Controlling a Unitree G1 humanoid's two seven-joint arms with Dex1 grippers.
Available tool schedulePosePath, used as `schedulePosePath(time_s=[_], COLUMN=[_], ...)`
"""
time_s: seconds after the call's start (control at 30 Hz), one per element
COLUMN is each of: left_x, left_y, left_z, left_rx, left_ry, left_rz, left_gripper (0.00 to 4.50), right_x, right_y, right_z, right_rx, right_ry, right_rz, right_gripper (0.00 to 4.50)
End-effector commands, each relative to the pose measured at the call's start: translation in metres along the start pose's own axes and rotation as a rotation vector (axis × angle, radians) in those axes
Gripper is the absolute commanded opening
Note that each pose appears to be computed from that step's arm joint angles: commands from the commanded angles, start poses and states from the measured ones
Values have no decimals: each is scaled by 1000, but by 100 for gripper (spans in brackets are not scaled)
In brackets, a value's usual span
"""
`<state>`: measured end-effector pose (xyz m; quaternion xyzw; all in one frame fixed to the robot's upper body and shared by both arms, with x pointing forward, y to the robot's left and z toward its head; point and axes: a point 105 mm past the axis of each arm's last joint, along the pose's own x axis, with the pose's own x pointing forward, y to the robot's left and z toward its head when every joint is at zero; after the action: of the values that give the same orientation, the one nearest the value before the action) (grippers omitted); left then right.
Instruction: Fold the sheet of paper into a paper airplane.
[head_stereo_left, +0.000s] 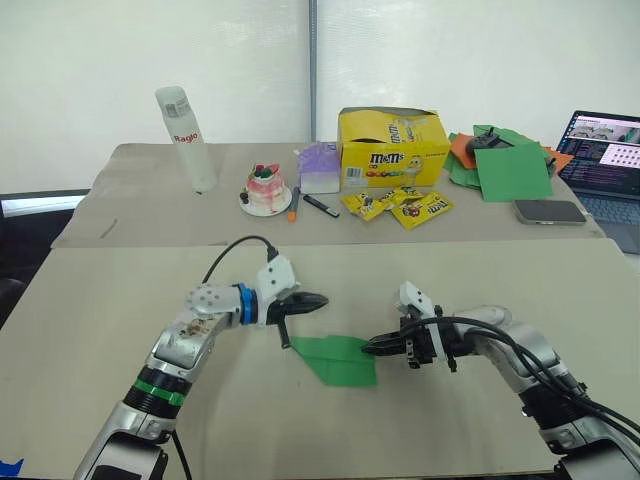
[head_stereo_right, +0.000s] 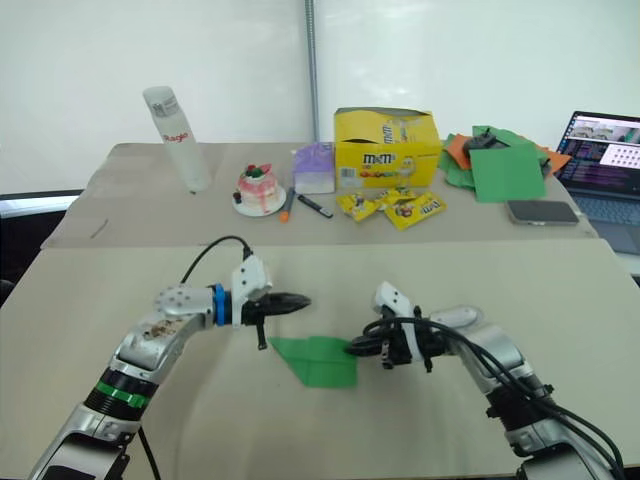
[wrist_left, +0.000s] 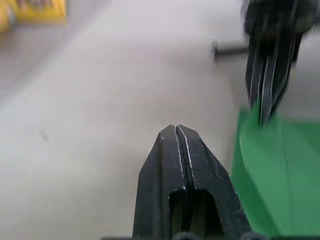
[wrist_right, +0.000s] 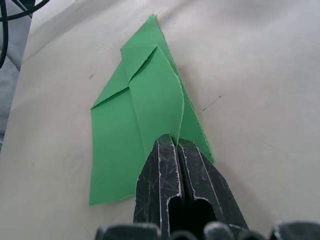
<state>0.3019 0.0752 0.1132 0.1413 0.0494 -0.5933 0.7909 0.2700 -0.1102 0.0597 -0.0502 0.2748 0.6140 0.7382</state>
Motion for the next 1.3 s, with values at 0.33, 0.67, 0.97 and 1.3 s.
schedulePosePath(time_s=[0.33, 0.67, 0.97, 1.3], left_x=[4, 6, -6, 0], left_y=[-33, -9, -45, -40], left_z=[-46, -19, -8, -45], left_rx=[27, -49, -56, -43], left_ry=[216, 28, -56, 105], left_rz=[-170, -35, -203, -174], left_gripper=[0, 0, 0, 0], right_x=[1, 1, 4, 3], right_y=[-1, 1, 2, 3], right_z=[-4, -8, -8, -7], right_rx=[-4, 6, 9, 21], right_ry=[13, 22, 26, 29], right_rz=[-19, -34, -29, -31], right_gripper=[2, 2, 2, 2])
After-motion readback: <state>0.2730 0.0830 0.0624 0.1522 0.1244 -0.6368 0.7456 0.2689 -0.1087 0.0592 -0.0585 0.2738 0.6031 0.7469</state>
